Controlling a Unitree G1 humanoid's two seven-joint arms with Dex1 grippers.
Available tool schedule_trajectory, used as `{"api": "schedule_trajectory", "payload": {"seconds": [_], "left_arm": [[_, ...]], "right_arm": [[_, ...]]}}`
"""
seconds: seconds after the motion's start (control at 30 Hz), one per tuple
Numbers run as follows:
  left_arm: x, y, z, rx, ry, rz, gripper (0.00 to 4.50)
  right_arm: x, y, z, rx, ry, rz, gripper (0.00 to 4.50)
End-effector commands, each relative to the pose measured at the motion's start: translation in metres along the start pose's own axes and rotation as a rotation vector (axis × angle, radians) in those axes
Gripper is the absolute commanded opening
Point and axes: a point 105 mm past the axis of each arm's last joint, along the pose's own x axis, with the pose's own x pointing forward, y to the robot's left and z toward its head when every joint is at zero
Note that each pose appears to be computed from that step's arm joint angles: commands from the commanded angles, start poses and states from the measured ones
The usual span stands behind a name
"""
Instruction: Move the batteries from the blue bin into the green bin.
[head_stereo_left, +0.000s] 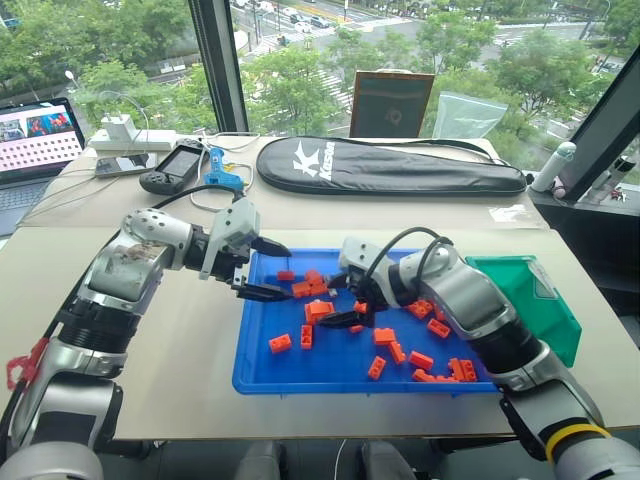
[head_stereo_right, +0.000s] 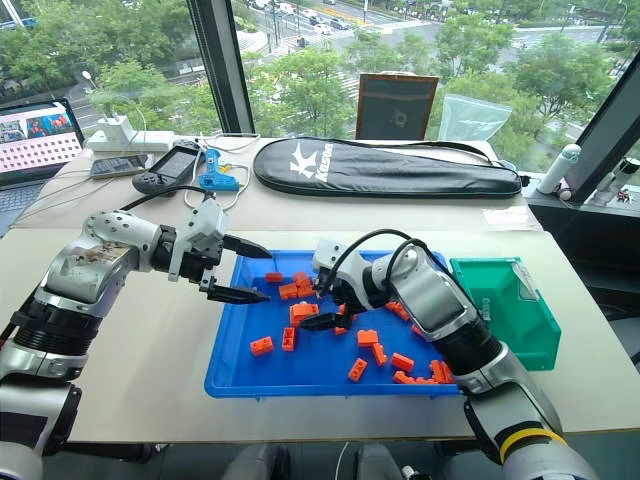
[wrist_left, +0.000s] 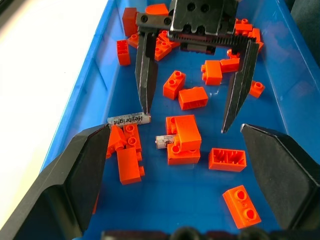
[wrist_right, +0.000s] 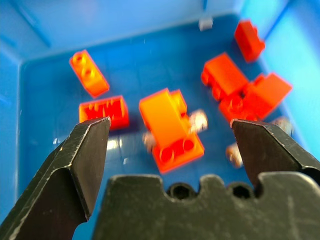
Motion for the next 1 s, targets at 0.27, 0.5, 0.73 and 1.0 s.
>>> {"api": "schedule_trajectory", "payload": {"seconds": [0.27,0.5,0.73,1.0], "left_arm": [[-0.009,-0.013,0.003,0.021,0.022,-0.043,4.5],[-0.007,-0.012,0.003,0.022,0.017,-0.046,4.5],[-0.003,-0.011,0.005,0.025,0.005,-0.056,4.5],[0.002,-0.011,0.006,0.03,-0.005,-0.075,4.5]], "right_arm": [[0.014,-0.002,0.006,-0.061,-0.029,0.0,2.35],[0.002,-0.008,0.017,-0.079,-0.06,-0.033,0.83],[-0.052,-0.024,0.012,-0.06,-0.04,-0.154,0.83],[-0.084,-0.032,-0.028,0.014,0.077,-0.251,2.75]]}}
